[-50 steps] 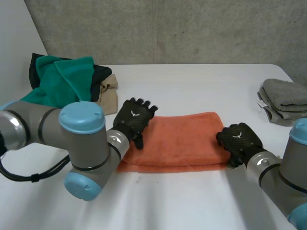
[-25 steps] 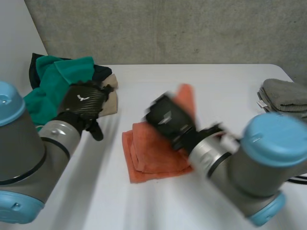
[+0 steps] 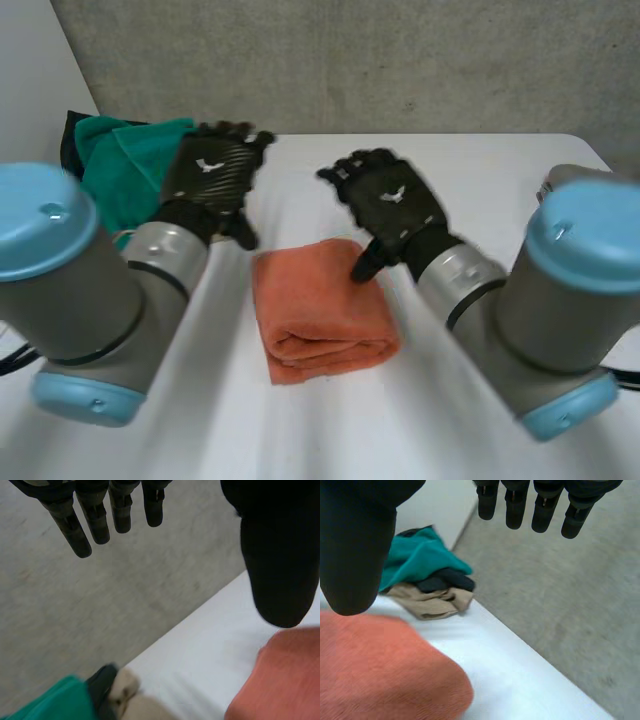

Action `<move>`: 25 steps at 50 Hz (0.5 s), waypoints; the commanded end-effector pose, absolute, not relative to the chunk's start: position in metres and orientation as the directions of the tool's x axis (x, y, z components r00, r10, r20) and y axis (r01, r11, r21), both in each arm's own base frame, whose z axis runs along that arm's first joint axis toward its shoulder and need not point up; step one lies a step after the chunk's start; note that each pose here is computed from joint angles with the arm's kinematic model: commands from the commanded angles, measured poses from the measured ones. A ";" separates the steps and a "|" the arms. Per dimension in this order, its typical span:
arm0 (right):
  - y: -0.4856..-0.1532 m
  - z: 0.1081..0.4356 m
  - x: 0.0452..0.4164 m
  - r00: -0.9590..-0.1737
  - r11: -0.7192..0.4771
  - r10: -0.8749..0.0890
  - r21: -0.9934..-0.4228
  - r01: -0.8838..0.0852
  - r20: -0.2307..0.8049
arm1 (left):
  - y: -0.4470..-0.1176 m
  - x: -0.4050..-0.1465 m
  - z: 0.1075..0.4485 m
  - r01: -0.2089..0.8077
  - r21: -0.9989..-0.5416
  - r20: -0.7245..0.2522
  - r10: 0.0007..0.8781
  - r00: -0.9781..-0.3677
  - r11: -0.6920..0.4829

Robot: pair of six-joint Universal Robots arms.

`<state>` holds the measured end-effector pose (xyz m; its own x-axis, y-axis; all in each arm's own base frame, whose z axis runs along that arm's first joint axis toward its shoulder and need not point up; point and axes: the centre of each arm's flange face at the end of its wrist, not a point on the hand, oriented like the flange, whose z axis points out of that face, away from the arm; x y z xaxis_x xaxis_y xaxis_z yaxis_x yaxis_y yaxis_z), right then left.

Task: Fold the laundry.

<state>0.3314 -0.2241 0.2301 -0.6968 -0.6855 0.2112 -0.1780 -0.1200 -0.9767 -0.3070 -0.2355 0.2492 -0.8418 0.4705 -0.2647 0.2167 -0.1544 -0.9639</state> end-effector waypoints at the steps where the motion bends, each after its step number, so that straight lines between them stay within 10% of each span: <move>1: -0.261 0.202 0.321 -0.739 0.155 -0.667 -0.952 -0.265 0.098 | -0.229 -0.347 0.209 0.264 -0.963 -0.242 0.587 -0.772 -0.050; 12: -0.269 0.137 0.328 -0.700 0.342 -0.711 -0.836 -0.430 0.070 | -0.229 -0.325 0.124 0.544 -0.777 -0.326 0.537 -0.779 0.318; 25: -0.277 0.175 0.322 -0.710 0.088 -0.630 -0.879 -0.469 0.316 | -0.229 -0.326 0.193 0.426 -0.892 -0.302 0.505 -0.809 0.150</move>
